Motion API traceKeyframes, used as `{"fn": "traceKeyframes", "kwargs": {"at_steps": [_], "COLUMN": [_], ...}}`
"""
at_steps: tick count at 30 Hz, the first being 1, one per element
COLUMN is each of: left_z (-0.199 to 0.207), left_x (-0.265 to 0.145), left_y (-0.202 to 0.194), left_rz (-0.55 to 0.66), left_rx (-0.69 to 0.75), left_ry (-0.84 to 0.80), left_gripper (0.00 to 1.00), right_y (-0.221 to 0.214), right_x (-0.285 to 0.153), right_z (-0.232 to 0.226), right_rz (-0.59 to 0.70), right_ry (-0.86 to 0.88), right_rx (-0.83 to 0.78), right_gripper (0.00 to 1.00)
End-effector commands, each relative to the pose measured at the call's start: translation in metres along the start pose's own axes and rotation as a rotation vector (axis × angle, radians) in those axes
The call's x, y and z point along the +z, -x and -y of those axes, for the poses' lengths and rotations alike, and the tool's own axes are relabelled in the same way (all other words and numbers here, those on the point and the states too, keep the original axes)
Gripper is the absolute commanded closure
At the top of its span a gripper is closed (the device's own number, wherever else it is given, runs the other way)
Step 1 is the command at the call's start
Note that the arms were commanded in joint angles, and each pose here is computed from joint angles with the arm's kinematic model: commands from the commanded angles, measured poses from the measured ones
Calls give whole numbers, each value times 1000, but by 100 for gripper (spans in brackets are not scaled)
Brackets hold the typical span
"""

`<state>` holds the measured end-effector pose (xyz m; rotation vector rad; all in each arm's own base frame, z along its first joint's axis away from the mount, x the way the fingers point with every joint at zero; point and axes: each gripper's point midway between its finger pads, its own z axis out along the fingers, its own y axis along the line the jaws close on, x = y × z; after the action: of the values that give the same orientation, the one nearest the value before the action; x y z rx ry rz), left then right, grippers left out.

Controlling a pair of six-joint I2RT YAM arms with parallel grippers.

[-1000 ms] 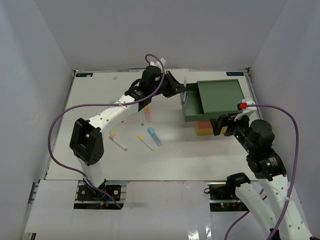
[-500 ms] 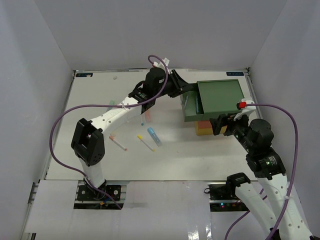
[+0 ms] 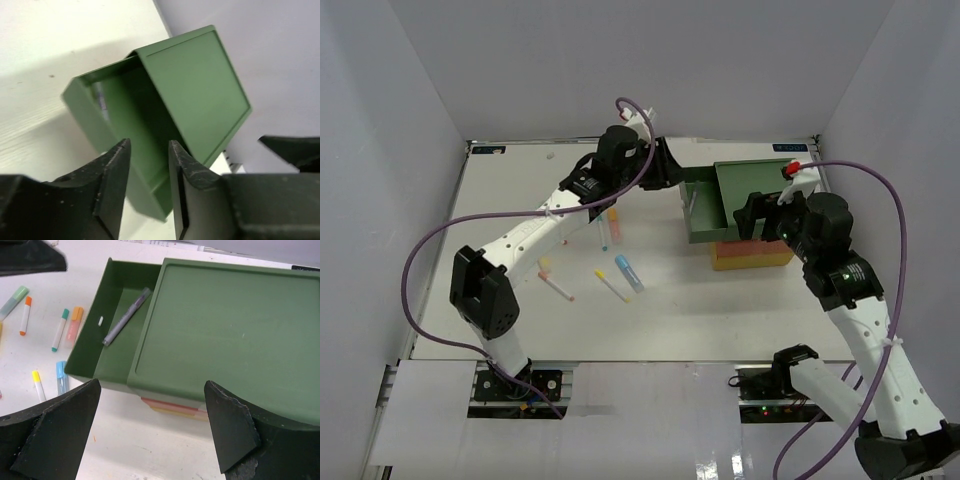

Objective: Sort the stationery into containers
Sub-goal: Close the drawer in the storage box.

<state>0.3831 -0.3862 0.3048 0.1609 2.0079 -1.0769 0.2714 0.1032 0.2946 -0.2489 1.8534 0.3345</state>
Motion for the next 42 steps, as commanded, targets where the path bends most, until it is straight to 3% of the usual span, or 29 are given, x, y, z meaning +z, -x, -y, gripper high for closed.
{"fn": "traceKeyframes", "kwargs": {"at_steps": [1,6,11,20,27,42], "left_z": [-29,-72,-89,-80,-73,-49], "left_x": [-43,-47,-27,5,20,51], "left_y": [18,-11,-39,-37,-47,-65], "left_rz": [36,-47,-136,-145,-177,-217], "left_rx": [148,189,185,173,161,161], "left_ry": [90,135,109,14,-25,-83], "left_gripper": [55,55,56,58,60,60], "right_y": [30,30,27,3,-1,-29], "right_x": [6,27,47,68,74,85], "right_z": [1,22,31,40,47,32], "right_rz": [45,1,-46,-131,-127,-176], "right_ry": [-23,-134,-167,-200,-228,-132], "right_rx": [10,-6,-26,-40,-55,-44], "right_gripper": [10,10,10,10,10,10]}}
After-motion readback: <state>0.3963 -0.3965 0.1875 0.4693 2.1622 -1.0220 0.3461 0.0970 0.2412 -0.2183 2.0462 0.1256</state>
